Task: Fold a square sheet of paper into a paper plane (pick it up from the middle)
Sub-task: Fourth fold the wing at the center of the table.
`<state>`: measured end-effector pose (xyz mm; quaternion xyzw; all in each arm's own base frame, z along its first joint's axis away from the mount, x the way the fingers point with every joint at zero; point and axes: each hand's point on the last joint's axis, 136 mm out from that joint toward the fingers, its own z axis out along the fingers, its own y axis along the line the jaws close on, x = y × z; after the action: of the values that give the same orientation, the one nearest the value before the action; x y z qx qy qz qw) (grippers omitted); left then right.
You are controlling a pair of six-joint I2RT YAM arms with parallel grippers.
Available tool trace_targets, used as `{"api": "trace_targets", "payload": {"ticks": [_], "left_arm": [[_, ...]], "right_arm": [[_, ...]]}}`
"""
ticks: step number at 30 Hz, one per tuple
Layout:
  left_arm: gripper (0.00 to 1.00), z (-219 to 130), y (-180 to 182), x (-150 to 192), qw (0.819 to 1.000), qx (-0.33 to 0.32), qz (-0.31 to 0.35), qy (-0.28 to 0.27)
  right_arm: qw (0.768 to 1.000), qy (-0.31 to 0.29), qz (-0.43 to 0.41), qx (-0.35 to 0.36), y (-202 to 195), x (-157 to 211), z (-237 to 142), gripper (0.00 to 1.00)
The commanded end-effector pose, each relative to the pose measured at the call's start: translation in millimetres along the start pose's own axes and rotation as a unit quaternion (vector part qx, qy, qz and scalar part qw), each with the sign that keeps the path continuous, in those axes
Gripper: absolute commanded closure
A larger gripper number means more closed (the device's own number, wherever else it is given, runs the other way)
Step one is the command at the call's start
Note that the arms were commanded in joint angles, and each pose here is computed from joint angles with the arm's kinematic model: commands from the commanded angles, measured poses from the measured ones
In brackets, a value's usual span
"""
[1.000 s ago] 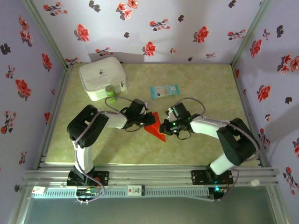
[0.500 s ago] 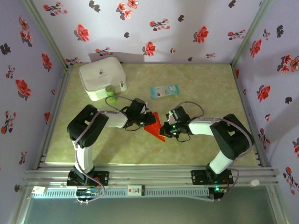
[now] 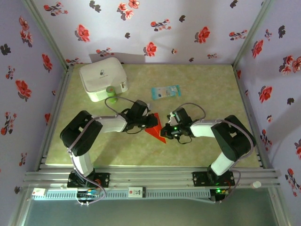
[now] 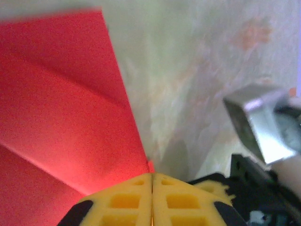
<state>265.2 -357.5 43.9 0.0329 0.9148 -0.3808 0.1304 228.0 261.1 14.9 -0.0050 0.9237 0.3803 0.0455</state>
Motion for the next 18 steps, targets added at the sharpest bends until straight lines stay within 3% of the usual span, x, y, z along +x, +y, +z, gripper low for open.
{"api": "trace_targets", "payload": {"ticks": [1,13,18], "left_arm": [[1.0,8.3,3.6,12.5,1.0,0.0,-0.017,0.011],[1.0,22.8,19.3,32.5,0.999,-0.006,-0.037,0.028],[1.0,24.6,42.7,32.8,0.997,-0.049,-0.049,0.023]], "right_arm": [[0.996,0.026,0.04,0.072,-41.9,24.7,3.4,1.0],[0.996,0.027,0.041,0.072,-44.6,27.4,3.3,1.0],[0.996,0.032,0.043,0.078,-49.0,30.3,4.2,1.0]]}}
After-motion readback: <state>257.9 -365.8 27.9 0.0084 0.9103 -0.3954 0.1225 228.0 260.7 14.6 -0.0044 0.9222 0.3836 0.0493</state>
